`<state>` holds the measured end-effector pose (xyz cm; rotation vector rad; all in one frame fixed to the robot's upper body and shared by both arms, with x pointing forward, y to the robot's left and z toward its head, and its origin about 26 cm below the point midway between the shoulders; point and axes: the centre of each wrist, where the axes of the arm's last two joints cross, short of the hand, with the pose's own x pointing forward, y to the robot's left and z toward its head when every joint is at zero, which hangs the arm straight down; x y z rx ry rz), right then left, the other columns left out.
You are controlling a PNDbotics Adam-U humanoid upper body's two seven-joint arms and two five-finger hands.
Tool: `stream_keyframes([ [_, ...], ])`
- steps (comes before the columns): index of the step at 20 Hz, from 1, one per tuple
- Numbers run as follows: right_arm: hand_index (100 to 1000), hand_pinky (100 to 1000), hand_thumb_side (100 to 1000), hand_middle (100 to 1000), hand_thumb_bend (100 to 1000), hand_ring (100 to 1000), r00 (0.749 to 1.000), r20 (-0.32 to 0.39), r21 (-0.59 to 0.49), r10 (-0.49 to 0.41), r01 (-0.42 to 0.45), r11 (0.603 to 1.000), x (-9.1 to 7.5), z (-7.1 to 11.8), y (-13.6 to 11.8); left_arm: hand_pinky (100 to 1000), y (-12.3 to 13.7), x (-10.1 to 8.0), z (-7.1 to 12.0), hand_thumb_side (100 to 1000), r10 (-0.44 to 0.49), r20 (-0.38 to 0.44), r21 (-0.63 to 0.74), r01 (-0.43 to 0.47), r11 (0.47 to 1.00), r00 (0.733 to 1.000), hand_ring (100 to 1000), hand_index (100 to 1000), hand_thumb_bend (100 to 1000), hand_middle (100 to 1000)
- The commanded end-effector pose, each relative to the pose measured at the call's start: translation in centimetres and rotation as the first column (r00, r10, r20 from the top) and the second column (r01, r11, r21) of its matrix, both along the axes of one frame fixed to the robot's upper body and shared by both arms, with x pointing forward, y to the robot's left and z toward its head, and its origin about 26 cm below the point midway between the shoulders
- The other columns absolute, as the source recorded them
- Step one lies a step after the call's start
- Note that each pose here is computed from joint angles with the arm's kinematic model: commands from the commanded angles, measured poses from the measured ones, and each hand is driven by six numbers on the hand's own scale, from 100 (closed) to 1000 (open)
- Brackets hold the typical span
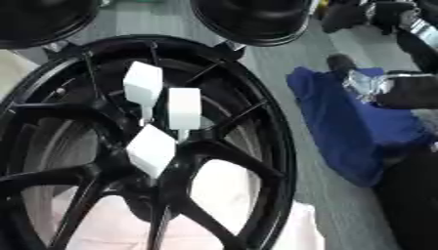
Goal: Pull the pin out of the wheel hub.
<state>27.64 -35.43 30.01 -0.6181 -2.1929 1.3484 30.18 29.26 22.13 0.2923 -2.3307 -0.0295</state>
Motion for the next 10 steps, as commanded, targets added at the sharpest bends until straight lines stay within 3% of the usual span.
stream_keyframes([
  [1, 746, 828, 452, 731, 235, 781, 0.999, 0.009, -0.165, 0.042, -0.04, 0.986, -0.4, 2.1, 0.6, 926, 0.3, -0.3, 0.9, 612, 0.004, 0.026, 0.036, -0.005, 0.999, 1.0, 559, 719, 239, 528],
  [5, 751, 829, 460, 737, 267, 786, 0.995, -0.031, -0.275, 0.092, -0.097, 0.957, -0.3, 3.3, 1.5, 926, 0.2, -0.3, 0.9, 613, -0.002, 0.023, 0.044, 0.001, 0.999, 1.0, 558, 719, 238, 527],
  [10, 751, 827, 472, 737, 318, 785, 0.99, -0.1, -0.32, 0.095, -0.122, 0.94, -0.2, 3.9, 2.5, 927, 0.1, -0.2, 1.0, 614, -0.011, 0.021, 0.053, 0.01, 0.999, 1.0, 557, 719, 237, 527],
])
